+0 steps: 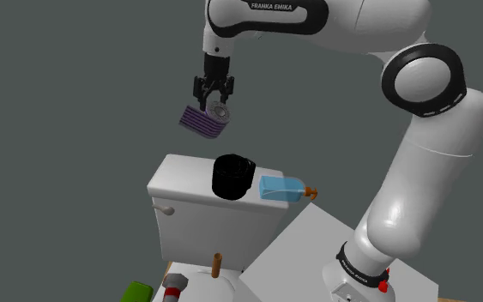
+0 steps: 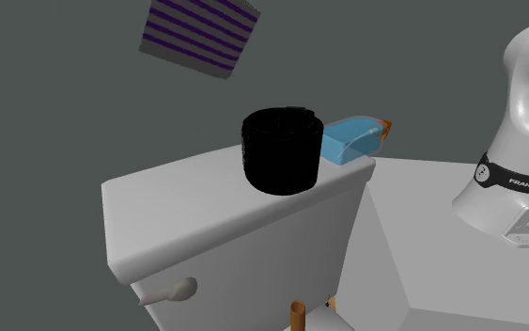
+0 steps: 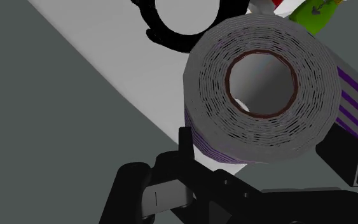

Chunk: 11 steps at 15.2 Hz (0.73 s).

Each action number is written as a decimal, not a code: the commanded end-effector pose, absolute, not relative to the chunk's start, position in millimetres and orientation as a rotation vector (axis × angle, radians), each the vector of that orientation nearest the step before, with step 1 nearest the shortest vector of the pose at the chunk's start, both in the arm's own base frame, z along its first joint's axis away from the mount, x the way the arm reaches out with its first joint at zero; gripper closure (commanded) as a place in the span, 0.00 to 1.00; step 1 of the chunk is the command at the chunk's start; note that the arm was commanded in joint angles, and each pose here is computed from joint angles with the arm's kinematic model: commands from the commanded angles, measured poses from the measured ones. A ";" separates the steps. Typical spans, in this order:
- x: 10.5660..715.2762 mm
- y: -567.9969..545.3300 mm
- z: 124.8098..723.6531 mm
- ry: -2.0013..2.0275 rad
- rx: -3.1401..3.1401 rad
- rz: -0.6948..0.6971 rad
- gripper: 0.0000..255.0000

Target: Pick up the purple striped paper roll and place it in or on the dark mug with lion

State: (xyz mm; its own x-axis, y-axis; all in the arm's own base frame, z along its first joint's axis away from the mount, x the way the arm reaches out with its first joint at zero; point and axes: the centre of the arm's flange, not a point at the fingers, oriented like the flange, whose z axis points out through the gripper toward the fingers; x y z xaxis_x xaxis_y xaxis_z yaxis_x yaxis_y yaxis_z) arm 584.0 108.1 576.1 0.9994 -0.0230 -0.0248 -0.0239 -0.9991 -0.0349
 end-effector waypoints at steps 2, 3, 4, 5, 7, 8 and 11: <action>548.4 89.4 582.1 0.037 -3.106 0.037 1.00; 537.0 83.1 584.6 0.037 -3.106 0.037 1.00; 525.7 76.7 587.1 0.037 -3.106 0.037 1.00; 514.4 70.4 589.6 0.037 -3.106 0.037 1.00; 487.7 55.4 595.5 0.037 -3.106 0.037 1.00; 487.7 55.4 590.3 0.037 -3.106 0.037 1.00; 487.7 55.4 574.4 0.037 -3.106 0.037 1.00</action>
